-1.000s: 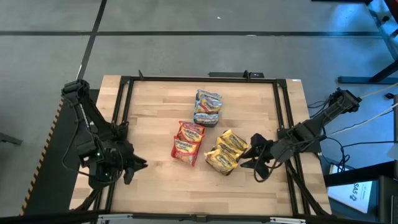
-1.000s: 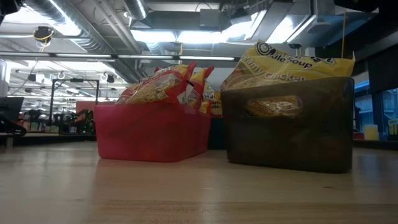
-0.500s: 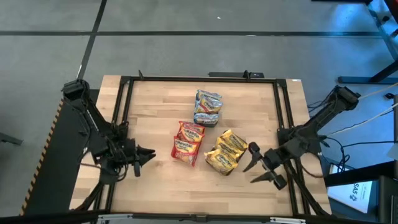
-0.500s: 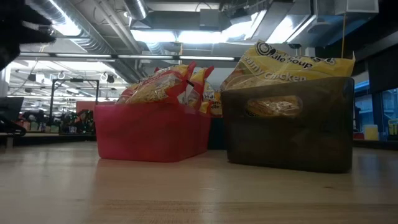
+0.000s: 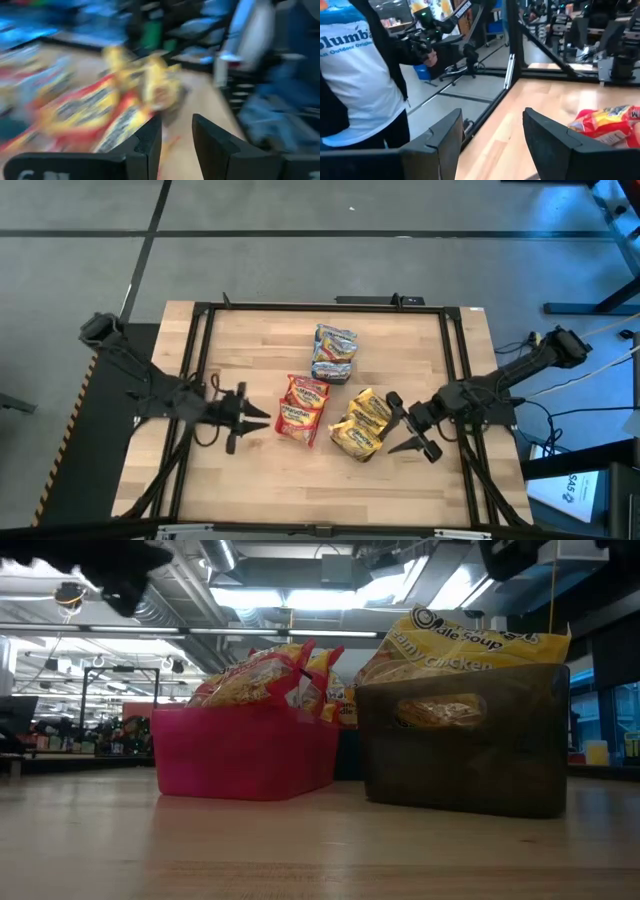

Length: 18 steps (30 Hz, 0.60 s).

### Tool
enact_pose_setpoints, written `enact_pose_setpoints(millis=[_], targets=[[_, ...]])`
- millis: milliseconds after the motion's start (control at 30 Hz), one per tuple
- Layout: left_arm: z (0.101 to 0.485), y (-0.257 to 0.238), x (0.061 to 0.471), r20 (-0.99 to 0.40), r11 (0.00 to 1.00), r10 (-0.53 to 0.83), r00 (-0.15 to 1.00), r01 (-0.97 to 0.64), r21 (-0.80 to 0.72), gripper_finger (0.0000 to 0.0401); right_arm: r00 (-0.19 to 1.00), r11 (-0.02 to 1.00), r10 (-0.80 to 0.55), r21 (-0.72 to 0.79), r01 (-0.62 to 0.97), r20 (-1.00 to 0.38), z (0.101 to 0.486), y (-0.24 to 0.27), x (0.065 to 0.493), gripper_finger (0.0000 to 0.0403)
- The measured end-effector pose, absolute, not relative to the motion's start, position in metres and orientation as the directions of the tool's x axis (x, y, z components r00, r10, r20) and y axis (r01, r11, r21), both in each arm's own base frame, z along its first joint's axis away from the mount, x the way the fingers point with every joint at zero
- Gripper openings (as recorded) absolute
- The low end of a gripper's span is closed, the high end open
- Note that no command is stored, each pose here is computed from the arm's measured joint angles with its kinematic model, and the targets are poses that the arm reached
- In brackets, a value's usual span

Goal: Sort Maruchan noodles
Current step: Return to Home Position

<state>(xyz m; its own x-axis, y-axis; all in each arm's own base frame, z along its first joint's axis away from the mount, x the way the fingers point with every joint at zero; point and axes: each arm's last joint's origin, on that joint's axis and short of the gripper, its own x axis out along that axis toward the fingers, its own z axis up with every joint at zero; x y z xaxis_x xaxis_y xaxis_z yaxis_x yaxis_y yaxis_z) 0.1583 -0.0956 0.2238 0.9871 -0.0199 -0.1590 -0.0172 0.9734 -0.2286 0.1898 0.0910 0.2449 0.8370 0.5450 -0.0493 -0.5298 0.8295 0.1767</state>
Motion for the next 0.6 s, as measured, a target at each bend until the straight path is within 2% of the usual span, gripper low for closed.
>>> enact_pose_setpoints(millis=[67,167,267,400,600], targets=[[0.215,-0.086,0.162,-0.108,0.969,-0.117,0.987,0.089,-0.231,0.0102,0.827,0.821,0.559,0.182,-0.541,-0.065,0.243,0.086,0.192,0.0205],[0.188,-0.069,0.156,-0.127,0.949,-0.151,0.980,0.108,-0.296,0.0102,0.819,0.815,0.569,0.186,-0.549,-0.072,0.243,0.082,0.193,0.0205],[0.181,-0.059,0.147,0.002,0.923,-0.182,0.983,0.172,-0.343,0.0102,0.817,0.815,0.570,0.191,-0.547,-0.090,0.241,0.079,0.194,0.0205],[0.178,-0.051,0.136,0.132,0.916,-0.237,0.963,0.267,-0.300,0.0102,0.810,0.808,0.582,0.162,-0.566,-0.071,0.235,0.077,0.192,0.0205],[0.173,-0.047,0.132,0.101,0.918,-0.238,0.966,0.258,-0.302,0.0102,0.840,0.828,0.538,0.148,-0.541,0.065,0.209,0.069,0.177,0.0205]])
